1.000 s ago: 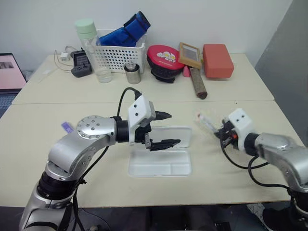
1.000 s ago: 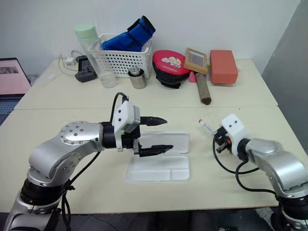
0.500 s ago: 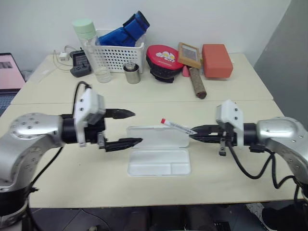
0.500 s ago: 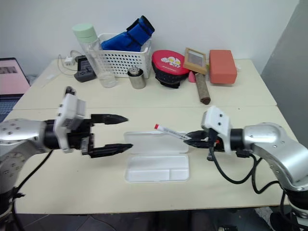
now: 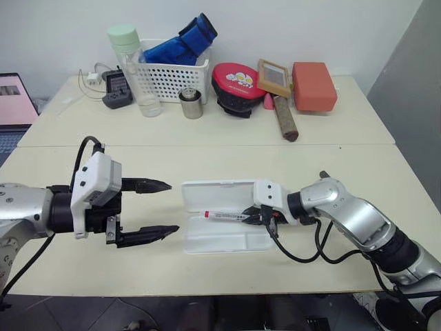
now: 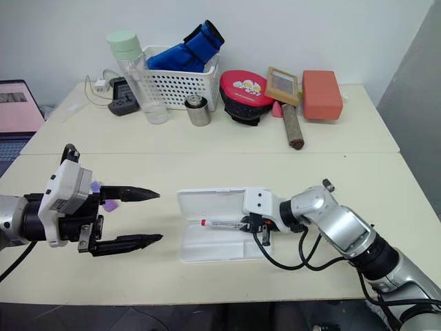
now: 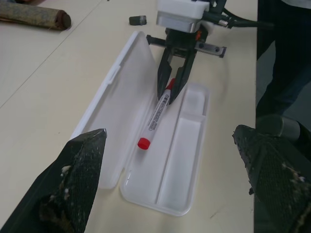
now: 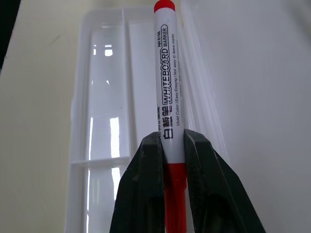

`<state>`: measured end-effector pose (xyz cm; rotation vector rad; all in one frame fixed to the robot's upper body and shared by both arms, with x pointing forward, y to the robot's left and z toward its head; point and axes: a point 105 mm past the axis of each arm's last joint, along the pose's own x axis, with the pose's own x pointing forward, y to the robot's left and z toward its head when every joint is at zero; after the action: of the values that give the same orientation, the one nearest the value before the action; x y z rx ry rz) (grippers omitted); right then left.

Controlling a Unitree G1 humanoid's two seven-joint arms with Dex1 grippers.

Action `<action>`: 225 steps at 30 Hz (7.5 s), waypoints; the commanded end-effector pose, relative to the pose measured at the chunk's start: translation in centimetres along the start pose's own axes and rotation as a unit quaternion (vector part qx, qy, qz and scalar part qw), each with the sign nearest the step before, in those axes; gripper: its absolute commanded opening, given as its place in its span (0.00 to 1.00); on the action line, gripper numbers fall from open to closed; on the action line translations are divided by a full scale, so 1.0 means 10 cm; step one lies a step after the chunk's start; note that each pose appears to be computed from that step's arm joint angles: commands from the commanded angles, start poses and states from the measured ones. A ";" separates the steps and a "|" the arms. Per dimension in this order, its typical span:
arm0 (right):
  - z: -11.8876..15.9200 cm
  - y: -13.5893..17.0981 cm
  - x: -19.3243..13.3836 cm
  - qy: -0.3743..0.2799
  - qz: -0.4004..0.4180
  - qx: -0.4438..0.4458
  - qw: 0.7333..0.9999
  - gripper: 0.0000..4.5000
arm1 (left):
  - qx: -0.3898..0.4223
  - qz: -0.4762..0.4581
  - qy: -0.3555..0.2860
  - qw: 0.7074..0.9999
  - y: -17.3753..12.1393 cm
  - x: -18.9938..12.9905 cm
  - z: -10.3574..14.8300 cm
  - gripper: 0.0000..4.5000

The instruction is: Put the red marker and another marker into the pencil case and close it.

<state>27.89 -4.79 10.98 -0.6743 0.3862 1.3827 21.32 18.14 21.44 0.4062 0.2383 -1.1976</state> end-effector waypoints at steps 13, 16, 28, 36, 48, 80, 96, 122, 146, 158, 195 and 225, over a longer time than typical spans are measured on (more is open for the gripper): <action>0.17 0.10 -0.08 -0.024 0.019 -0.027 0.999 0.59 | 0.008 0.001 -0.002 1.000 -0.02 0.03 0.06 1.00; 0.22 0.11 -0.11 -0.034 0.023 -0.026 0.999 0.70 | 0.008 0.001 -0.001 1.000 -0.01 0.04 0.05 1.00; 0.69 0.29 -0.80 -0.189 0.058 0.007 0.980 0.99 | -0.052 0.157 -0.032 0.986 0.39 0.01 -0.09 1.00; 0.98 -0.11 -1.12 -0.247 -0.039 -0.004 0.968 0.99 | -0.158 0.432 -0.038 0.887 1.03 -0.21 -0.54 1.00; 1.14 -0.46 -1.10 -0.253 -0.061 -0.062 0.963 0.99 | -0.290 0.724 -0.088 0.619 1.31 -0.39 -0.96 1.00; 1.16 -0.44 -1.02 -0.248 -0.066 -0.086 0.963 1.00 | -0.406 0.736 0.028 0.541 1.27 -0.40 -1.73 0.54; 1.15 -0.35 -1.02 -0.255 -0.047 -0.083 0.962 1.00 | -0.432 0.734 0.009 0.525 1.26 -0.40 -1.73 0.27; 0.72 0.07 -1.48 -0.218 -0.030 -0.035 0.975 1.00 | 0.008 0.031 -0.111 0.993 0.19 0.32 0.57 0.27; 0.36 0.20 -1.32 -0.141 -0.048 0.012 0.989 1.00 | 0.067 -0.105 0.089 0.988 -0.11 0.90 -0.70 0.27; 0.38 0.21 -1.32 -0.148 -0.052 0.010 0.988 1.00 | 0.083 -0.119 0.121 0.982 -0.14 0.93 -0.81 0.27; 0.04 -0.18 -1.38 -0.121 -0.171 0.085 0.974 1.00 | 0.018 -0.088 -0.113 0.990 -0.03 1.19 0.15 0.99; -1.49 -1.13 -1.32 0.068 -0.410 0.288 0.863 0.92 | 0.053 0.003 -0.192 0.980 0.20 1.65 0.74 1.00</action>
<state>39.12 -23.81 10.84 -0.3135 0.4651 0.4044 29.17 1.78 20.79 0.2394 -0.0971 -1.2495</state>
